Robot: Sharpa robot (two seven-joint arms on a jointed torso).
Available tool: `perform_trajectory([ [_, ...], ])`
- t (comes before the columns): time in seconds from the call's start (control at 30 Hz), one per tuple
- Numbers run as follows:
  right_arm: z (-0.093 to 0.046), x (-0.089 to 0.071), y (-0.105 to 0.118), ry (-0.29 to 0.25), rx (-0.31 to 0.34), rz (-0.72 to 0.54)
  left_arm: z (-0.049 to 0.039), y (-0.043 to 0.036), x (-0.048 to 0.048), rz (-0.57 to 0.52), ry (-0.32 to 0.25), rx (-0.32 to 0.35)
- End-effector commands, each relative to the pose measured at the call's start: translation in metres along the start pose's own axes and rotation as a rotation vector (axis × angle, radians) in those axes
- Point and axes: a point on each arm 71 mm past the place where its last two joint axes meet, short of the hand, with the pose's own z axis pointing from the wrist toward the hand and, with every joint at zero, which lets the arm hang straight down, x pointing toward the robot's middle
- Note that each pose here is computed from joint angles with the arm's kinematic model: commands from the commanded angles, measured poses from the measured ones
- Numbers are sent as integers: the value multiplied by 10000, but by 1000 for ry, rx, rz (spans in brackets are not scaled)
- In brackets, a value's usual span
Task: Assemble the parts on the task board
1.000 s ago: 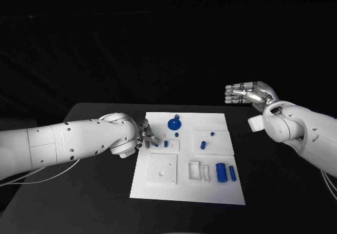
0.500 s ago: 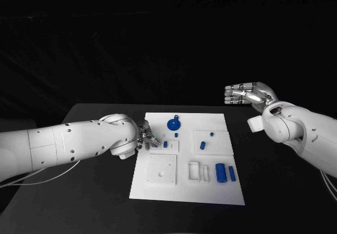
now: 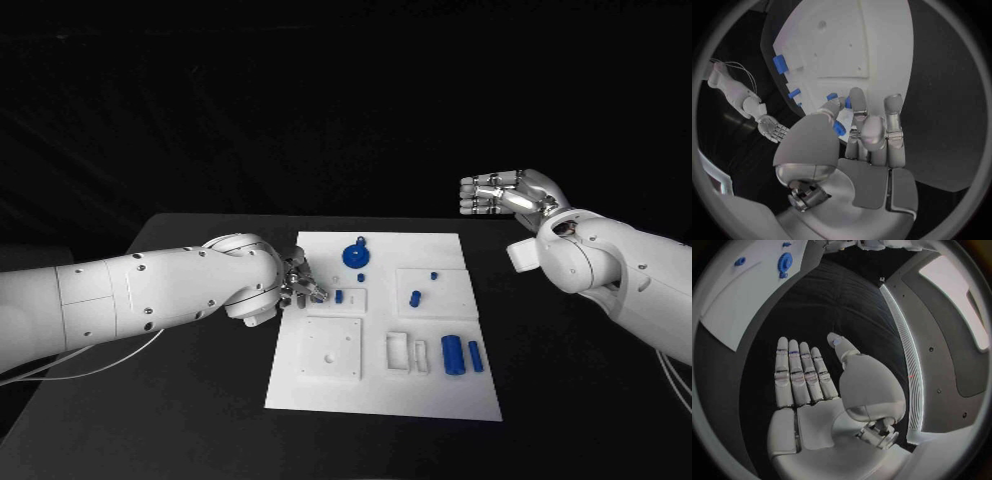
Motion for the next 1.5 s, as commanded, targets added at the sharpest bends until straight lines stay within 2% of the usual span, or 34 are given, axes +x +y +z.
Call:
perform_trajectory([
  [0.03,1,20,4,17,-7,3,15,8,105,26,48,-3],
  [0.5,-4,15,-10,14,-5,3,14,24,91,79,36,-7],
  [1.17,-15,6,-28,13,0,3,-6,72,79,73,35,-13],
  [1.33,-16,3,-32,12,1,2,-42,101,88,31,59,1],
  [1.5,-17,-2,-41,11,3,2,-97,95,66,-32,81,42],
])
